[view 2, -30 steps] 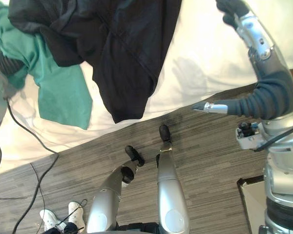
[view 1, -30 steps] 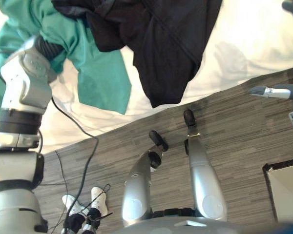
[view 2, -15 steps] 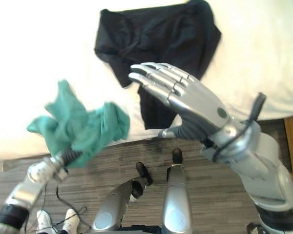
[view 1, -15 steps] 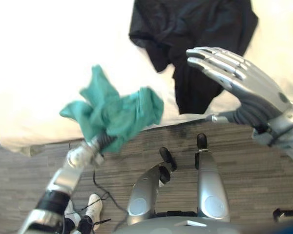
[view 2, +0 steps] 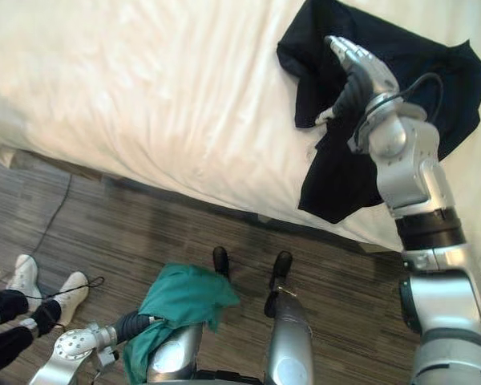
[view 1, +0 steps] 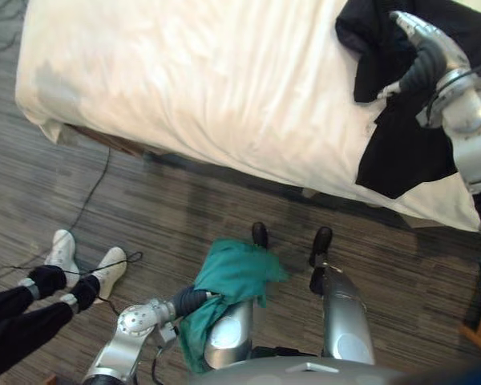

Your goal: Tidy the bed and pick cloth on bed and put in laundry

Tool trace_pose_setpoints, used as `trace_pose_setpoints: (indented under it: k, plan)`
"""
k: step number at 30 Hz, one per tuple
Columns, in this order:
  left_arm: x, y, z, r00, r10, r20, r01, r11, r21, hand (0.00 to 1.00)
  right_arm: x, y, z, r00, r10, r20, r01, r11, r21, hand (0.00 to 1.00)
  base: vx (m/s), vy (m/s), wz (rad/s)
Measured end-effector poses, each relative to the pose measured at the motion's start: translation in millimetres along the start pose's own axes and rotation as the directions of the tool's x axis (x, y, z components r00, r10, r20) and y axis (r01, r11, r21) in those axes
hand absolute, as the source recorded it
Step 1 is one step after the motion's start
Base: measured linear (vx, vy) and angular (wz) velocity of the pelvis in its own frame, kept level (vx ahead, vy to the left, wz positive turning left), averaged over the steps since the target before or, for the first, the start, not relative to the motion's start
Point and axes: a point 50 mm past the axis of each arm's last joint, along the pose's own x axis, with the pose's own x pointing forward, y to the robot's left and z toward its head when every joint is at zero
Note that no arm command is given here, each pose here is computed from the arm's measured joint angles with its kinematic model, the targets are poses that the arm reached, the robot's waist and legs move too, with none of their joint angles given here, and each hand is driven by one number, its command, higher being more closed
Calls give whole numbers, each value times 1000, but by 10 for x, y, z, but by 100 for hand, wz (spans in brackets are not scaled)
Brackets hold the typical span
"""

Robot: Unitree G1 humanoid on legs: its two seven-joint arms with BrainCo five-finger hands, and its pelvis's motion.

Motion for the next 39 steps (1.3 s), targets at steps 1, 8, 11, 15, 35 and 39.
trace_pose_setpoints:
  k: [1, 8, 11, 15, 35, 39]
  plan:
    - [-22, 34, -93, 999, 29, -35, -30, 999, -37, 100, 22, -10, -44, 1000, -2, -29, 3, 1000, 13, 0, -38, 10, 8]
    - [81, -348, -674, 938, -90, -335, 56, 992, -110, 100, 67, -9, -244, 987, 10, -163, -5, 1000, 28, 0, -47, 25, 1]
    - [107, -353, -665, 941, -74, -330, 39, 993, -112, 100, 111, -102, -266, 978, -17, -208, 25, 999, 33, 0, -48, -2, 0]
    - [151, -382, -638, 946, -71, -317, 36, 993, -117, 100, 142, -234, -219, 973, -60, -222, 72, 996, 47, 100, -9, -32, -8]
    - [264, -406, -535, 964, -22, -267, 5, 998, -63, 100, 53, -55, -337, 973, -119, -199, 204, 849, 488, 100, 56, -30, -8]
    - [243, -443, -587, 956, -19, -294, 4, 999, -51, 100, -243, 338, -552, 975, -103, -198, 206, 756, 621, 100, 47, -7, -17]
